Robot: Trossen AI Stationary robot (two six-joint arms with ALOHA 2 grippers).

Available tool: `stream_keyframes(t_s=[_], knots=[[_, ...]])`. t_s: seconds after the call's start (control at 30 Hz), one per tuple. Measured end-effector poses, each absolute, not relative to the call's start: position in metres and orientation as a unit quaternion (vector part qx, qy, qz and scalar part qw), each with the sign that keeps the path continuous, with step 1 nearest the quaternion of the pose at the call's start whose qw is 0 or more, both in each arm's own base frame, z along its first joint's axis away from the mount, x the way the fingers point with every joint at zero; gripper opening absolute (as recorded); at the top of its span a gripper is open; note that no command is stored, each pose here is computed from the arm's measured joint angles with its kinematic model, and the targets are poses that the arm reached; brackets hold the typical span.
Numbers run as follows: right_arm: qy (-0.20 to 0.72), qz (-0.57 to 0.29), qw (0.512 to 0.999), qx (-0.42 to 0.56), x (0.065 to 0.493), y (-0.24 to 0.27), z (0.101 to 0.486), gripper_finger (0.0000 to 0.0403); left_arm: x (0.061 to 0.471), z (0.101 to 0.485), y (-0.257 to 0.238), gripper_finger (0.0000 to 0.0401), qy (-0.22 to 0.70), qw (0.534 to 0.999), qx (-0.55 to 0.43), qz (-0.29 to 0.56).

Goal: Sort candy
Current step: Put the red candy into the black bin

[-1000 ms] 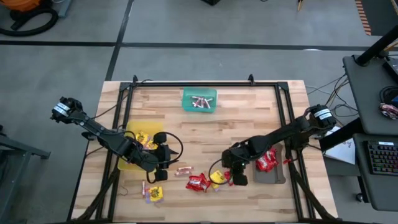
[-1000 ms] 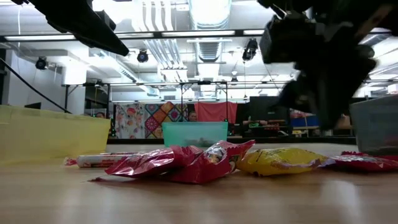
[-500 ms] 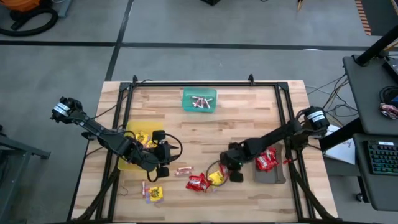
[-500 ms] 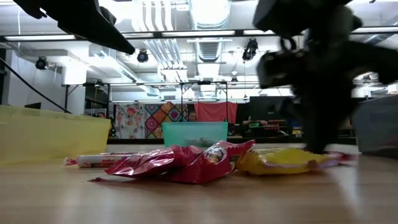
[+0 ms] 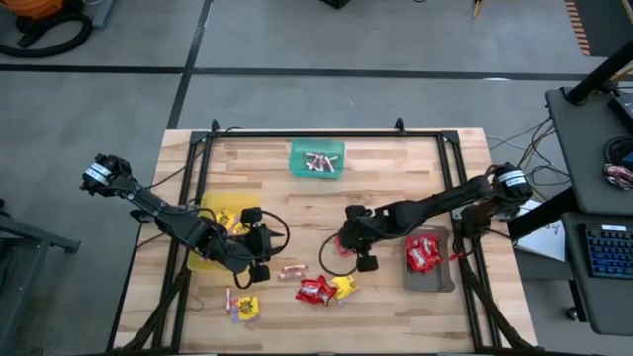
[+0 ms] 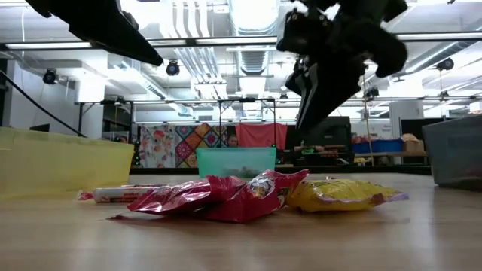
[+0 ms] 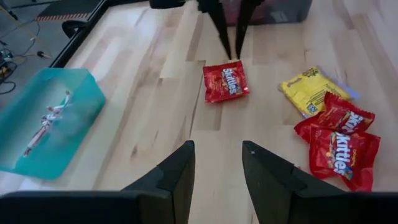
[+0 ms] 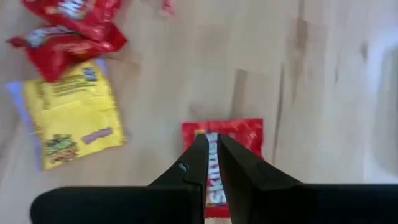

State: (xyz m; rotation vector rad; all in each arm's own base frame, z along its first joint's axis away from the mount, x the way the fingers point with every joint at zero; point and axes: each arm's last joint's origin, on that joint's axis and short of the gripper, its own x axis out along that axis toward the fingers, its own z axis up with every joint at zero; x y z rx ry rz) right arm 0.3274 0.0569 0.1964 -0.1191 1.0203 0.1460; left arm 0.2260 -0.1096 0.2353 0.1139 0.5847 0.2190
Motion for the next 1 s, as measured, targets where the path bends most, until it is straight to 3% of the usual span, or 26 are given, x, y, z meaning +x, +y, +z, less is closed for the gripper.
stream_keyframes(t_s=[0.2,0.43,0.7,0.83,1.0], knots=[[0.507,0.051,0.860,-0.030,0.325,0.055,0.192,0.0086,0.226,0.236,-0.110,0.0118,0.284,0.951,0.049,0.109],[0.543,-0.033,0.839,-0.005,0.314,0.050,0.182,0.0209,0.226,0.236,-0.110,0.0118,0.283,0.951,0.050,0.113],[0.533,-0.032,0.845,-0.002,0.312,0.052,0.174,0.0326,0.227,0.236,-0.110,0.0118,0.279,0.952,0.048,0.115],[0.526,-0.029,0.850,-0.006,0.313,0.052,0.173,0.0357,0.227,0.236,-0.110,0.0118,0.279,0.952,0.048,0.115],[0.500,-0.018,0.865,-0.013,0.316,0.052,0.170,0.0362,0.227,0.236,-0.110,0.0118,0.279,0.952,0.048,0.115]])
